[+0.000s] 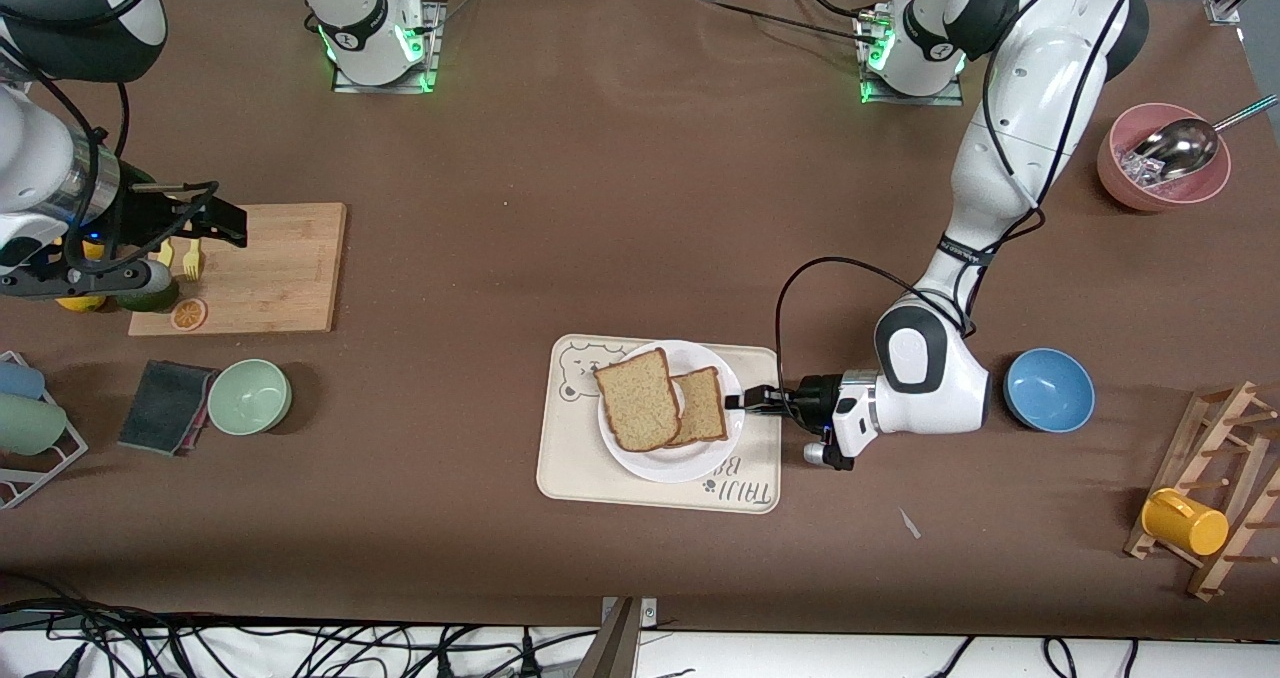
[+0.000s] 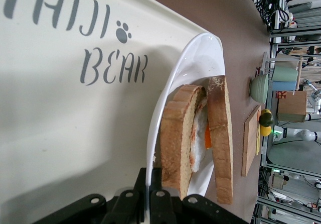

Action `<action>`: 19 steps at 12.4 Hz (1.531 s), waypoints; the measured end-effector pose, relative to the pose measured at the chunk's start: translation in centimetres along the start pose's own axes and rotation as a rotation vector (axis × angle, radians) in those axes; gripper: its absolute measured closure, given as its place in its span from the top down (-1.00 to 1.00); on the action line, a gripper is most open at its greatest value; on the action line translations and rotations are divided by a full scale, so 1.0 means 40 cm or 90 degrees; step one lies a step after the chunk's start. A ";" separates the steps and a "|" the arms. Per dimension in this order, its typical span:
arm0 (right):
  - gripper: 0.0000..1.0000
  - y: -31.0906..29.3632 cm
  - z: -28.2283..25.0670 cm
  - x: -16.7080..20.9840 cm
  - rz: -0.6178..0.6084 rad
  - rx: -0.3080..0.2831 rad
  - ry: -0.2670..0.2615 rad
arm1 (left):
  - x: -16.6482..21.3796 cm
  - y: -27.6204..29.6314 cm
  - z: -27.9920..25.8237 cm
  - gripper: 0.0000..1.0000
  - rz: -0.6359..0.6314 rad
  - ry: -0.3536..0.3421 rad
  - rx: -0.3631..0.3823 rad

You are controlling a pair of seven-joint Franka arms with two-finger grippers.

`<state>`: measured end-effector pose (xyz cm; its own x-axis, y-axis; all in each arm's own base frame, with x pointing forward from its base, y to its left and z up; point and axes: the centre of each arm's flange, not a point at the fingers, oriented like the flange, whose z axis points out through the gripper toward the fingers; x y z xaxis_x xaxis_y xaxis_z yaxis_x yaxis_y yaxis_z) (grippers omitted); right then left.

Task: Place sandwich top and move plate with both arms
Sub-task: 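Open the left gripper and release the plate on the tray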

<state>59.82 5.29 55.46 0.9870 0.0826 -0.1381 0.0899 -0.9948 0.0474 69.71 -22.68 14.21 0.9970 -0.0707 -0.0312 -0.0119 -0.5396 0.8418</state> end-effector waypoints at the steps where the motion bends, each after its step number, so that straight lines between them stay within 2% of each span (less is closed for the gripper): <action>1: 1.00 0.000 0.000 0.000 0.000 0.000 0.000 | -0.001 -0.005 0.003 -0.90 -0.001 -0.001 0.000; 7: 1.00 0.000 0.002 0.001 0.000 0.000 -0.001 | -0.007 -0.024 0.017 -0.90 -0.005 -0.006 0.000; 9: 1.00 0.000 0.003 0.002 0.000 0.000 -0.001 | 0.001 -0.016 0.009 -0.57 0.002 -0.001 -0.001; 14: 1.00 0.000 0.004 0.003 0.000 0.000 -0.001 | 0.040 0.040 -0.066 0.55 0.031 0.022 0.000; 16: 1.00 0.000 0.004 0.003 0.000 0.000 -0.001 | 0.046 0.076 -0.105 0.99 0.055 0.009 0.035; 19: 1.00 0.000 0.004 0.003 0.000 0.000 -0.001 | 0.051 0.145 -0.159 1.00 0.076 -0.013 0.112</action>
<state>59.91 5.29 55.28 0.9868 0.0826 -0.1393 0.0900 -0.9948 0.0474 72.15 -20.62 22.44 0.9859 -0.1596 0.0507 -0.1452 -0.6638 0.7337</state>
